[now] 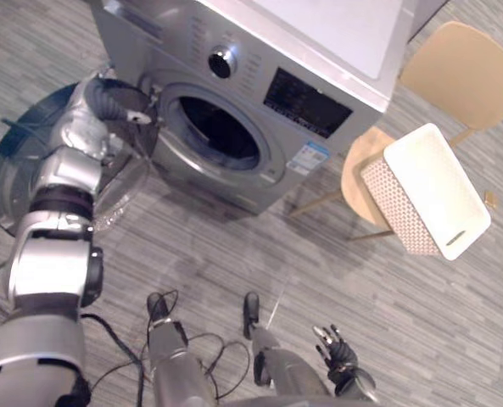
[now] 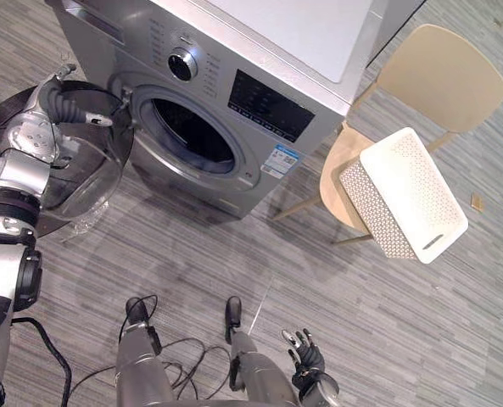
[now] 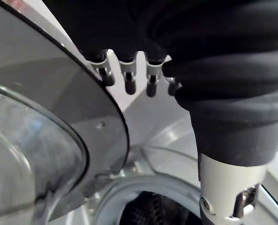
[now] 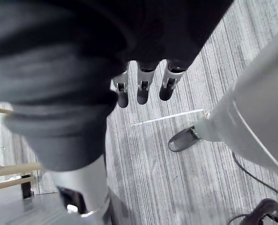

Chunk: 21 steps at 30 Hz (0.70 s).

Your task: Pick up the laundry basket with both hands and put the clothes into the washing machine.

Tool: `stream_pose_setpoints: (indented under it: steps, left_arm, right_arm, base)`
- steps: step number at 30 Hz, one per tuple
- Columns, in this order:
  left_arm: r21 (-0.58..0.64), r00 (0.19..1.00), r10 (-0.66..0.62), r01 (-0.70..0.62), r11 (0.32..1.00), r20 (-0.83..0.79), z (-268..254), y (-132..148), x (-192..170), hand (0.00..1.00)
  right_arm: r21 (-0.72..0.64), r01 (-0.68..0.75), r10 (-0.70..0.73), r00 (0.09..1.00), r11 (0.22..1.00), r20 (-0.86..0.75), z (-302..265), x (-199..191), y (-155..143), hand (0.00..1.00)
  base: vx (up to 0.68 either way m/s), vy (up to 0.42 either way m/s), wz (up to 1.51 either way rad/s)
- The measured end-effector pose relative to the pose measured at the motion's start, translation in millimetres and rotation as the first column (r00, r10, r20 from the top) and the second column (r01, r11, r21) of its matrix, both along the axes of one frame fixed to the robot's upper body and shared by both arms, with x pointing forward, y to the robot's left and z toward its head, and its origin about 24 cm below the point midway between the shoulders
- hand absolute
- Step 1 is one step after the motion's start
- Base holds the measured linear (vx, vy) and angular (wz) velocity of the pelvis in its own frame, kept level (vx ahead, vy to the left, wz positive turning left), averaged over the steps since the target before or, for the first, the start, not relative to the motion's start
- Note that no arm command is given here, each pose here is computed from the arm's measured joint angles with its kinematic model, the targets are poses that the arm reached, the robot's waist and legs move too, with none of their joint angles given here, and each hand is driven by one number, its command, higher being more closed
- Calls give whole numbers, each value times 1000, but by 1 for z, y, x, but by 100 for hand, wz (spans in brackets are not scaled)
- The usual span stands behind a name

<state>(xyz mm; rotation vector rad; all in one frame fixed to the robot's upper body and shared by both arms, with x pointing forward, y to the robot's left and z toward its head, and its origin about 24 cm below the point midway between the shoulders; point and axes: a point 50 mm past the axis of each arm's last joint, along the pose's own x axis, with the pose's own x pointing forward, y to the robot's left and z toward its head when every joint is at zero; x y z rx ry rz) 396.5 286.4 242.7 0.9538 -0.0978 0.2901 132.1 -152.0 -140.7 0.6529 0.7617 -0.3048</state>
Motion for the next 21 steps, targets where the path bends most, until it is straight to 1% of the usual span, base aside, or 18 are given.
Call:
stream_pose_setpoints:
  steps: [3, 8, 11, 12, 13, 15, 16, 19, 20, 21]
  left_arm:
    - [-11, 1000, -20, 20, 1000, -11, -5, -6, 3, 0]
    - [-14, 1000, -16, 16, 1000, -13, -5, -4, 2, 0]
    - [-49, 1000, -24, 23, 999, -20, -8, -3, 2, 0]
    - [-68, 998, -17, 12, 998, -67, -20, 1, 0, 0]
    - [-62, 992, -20, 13, 998, -126, -38, 0, 0, 0]
    - [-64, 982, -29, 17, 998, -187, -54, -2, -1, 0]
    - [-67, 981, -27, 15, 998, -193, -54, -1, -2, 0]
    - [-75, 990, -5, -6, 997, -144, -38, 11, -6, 0]
    - [-64, 995, 10, -17, 998, -100, -20, 17, -7, 0]
    - [-69, 997, -19, 14, 997, -70, -8, 16, -8, 0]
  right_arm:
    - [3, -3, 3, 1000, 1000, 3, 0, 0, 0, 0]
    - [-1, 1, -1, 1000, 1000, -3, 0, 0, -3, 0]
    - [-17, 4, -4, 1000, 1000, -20, -2, -3, -10, 0]
    - [-26, 4, -4, 1000, 1000, -19, -1, -2, -13, 0]
    - [-32, 8, -9, 1000, 999, -17, -1, -2, -15, 0]
    - [-33, 6, -7, 1000, 999, -20, -1, -1, -16, 0]
    - [-33, 6, -7, 1000, 999, -22, -2, -2, -16, 0]
    - [-30, 6, -7, 999, 1000, -33, -3, -4, -14, 0]
    - [-23, 4, -5, 999, 1000, -32, -3, -4, -12, 0]
    - [-19, 1, -2, 999, 1000, -32, -3, -4, -10, 0]
  base:
    - [37, 68, -2]
    - [8, 20, -7]
    - [2, -32, -5]
    - [7, -51, -5]
    - [7, -65, -6]
    - [5, -61, -7]
    - [17, -53, -3]
    - [44, -28, 0]
    - [67, -4, 11]
    - [95, -7, 17]
